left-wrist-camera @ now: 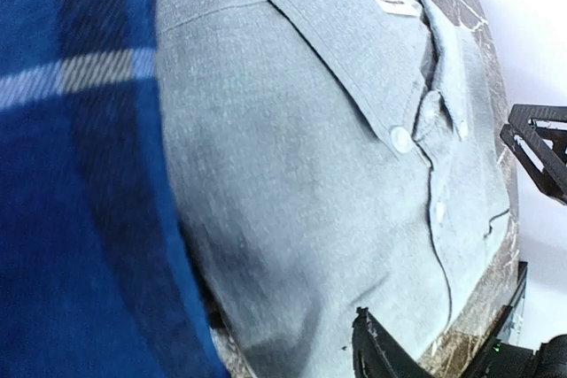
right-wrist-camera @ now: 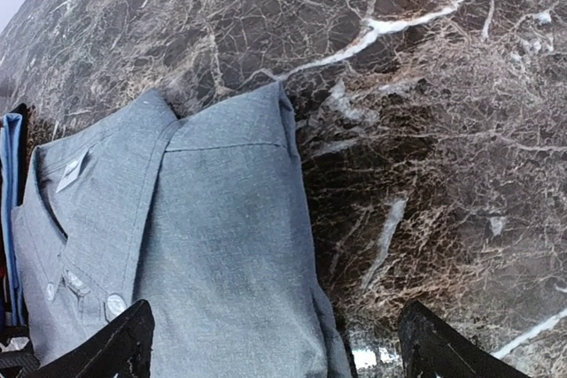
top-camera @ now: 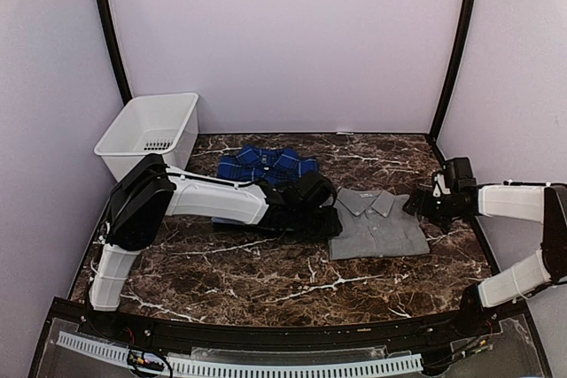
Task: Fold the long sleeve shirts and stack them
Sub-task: Pick up the square-folded shirt from the center of the board.
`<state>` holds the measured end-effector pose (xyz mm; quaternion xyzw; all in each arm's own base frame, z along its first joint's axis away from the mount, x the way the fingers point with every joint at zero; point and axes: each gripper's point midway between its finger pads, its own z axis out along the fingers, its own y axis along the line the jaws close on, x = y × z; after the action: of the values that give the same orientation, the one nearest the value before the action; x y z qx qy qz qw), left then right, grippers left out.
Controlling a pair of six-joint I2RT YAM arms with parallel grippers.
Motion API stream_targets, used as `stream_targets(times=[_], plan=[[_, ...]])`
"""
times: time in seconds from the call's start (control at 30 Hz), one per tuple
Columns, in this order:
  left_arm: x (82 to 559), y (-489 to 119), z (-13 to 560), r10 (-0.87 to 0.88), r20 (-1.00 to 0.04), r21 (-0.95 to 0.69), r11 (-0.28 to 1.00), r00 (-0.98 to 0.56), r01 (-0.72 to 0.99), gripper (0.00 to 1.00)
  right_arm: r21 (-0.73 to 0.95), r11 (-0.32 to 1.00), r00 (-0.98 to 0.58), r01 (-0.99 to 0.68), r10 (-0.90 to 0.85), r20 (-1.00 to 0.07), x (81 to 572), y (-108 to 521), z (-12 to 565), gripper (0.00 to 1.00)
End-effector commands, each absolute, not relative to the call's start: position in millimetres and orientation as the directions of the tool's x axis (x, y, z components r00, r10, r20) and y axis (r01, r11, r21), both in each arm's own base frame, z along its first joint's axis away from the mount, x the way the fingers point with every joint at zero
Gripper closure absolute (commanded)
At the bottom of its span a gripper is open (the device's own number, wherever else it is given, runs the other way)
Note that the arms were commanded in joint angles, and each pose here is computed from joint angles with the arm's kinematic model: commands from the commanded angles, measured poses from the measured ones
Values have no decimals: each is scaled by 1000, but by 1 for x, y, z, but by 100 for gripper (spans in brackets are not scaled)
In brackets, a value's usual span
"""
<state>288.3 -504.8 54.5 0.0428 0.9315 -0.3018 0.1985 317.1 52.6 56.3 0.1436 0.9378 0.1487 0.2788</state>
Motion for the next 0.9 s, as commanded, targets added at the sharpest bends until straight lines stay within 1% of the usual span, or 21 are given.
stream_targets(times=[0.0,0.23,0.33,0.4,0.47,0.53,0.63,0.67,0.73,0.77,0.8,0.83,0.87], plan=[[295,-498,49,-33,-415,-481,856,-909,188,47,371,909,-789,191,367,-493,326,52,54,9],[300,-503,29,-23,-397,-457,872,-917,176,46,377,906,-811,191,362,-459,322,55,38,15],[297,-507,21,-16,-375,-465,868,-927,173,46,391,902,-826,185,358,-435,318,60,30,20],[296,-509,14,-15,-360,-468,868,-933,167,46,395,900,-835,186,356,-419,314,63,24,21],[294,-511,10,-14,-348,-474,865,-937,163,47,408,895,-845,181,354,-402,311,68,19,25],[292,-514,9,-13,-342,-486,858,-940,165,51,413,895,-853,166,341,-395,309,76,17,29],[293,-523,16,-12,-354,-507,843,-935,181,59,422,894,-862,151,327,-386,306,86,16,39],[289,-527,18,0,-341,-522,832,-940,189,61,424,894,-864,148,325,-385,306,88,16,43],[288,-535,26,11,-349,-542,813,-937,211,72,419,896,-863,148,324,-388,304,88,17,53],[288,-539,31,15,-358,-550,805,-934,224,74,414,898,-862,149,323,-390,304,87,18,58],[287,-543,35,22,-362,-562,792,-932,237,80,411,900,-860,149,322,-395,304,86,21,62],[287,-547,39,28,-371,-568,784,-928,251,83,407,901,-856,149,324,-403,304,84,23,68],[286,-551,43,35,-377,-577,773,-926,264,88,408,901,-854,146,323,-408,304,84,27,74]])
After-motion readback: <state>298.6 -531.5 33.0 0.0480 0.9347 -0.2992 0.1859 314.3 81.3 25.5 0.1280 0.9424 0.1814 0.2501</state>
